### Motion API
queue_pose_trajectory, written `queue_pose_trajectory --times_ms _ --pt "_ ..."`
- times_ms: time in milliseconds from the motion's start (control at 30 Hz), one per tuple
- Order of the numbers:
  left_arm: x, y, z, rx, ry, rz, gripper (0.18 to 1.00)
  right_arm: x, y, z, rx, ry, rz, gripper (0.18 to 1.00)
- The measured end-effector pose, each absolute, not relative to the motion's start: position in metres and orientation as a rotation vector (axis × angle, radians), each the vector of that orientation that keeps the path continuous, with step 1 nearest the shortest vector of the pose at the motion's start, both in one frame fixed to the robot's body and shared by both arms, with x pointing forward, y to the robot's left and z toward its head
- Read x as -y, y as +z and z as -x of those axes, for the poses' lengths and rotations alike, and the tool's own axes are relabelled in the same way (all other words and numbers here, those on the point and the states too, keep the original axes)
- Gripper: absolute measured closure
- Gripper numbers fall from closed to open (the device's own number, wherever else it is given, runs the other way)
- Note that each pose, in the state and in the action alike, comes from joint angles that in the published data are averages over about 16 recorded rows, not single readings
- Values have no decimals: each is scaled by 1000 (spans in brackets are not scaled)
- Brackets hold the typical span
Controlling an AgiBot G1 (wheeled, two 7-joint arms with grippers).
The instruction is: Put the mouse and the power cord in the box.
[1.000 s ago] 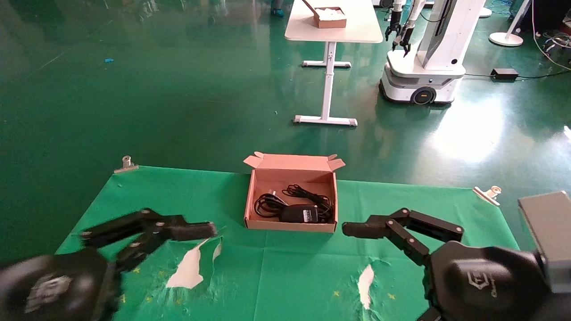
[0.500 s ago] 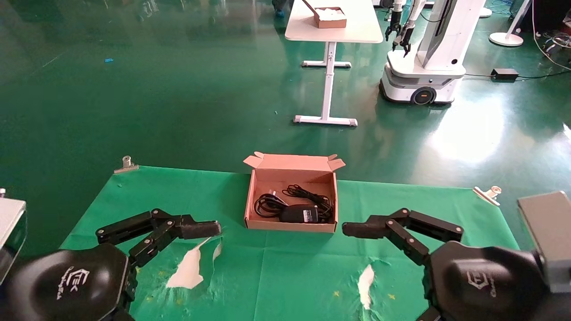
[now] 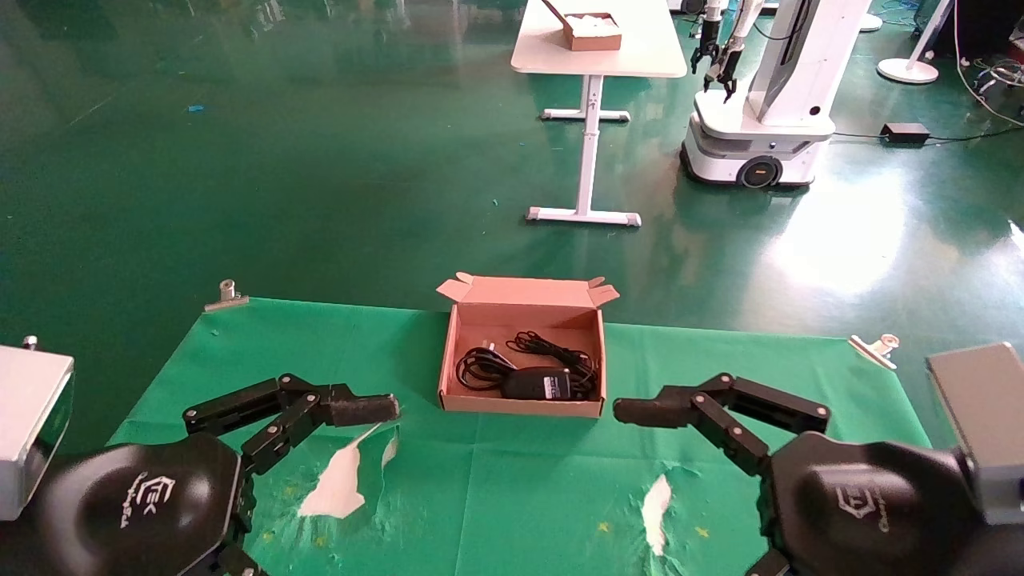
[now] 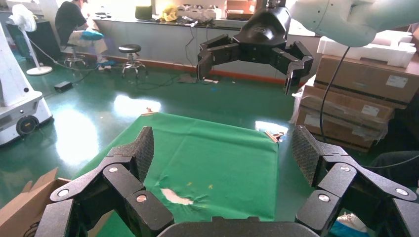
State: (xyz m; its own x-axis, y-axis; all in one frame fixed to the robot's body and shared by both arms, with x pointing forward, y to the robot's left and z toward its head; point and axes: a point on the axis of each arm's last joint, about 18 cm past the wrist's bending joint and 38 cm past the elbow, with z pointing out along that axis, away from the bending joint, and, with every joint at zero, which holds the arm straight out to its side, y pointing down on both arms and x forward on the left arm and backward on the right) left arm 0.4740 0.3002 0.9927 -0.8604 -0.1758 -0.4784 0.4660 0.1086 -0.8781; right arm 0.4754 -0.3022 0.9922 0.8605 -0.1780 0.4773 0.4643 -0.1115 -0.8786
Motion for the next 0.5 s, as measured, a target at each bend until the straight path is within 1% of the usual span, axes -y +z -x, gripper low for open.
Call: queue_pose_trajectory --times_ms 500 --pt "-300 992 -476 -1926 -1798 -273 184 302 992 -475 230 -552 1595 178"
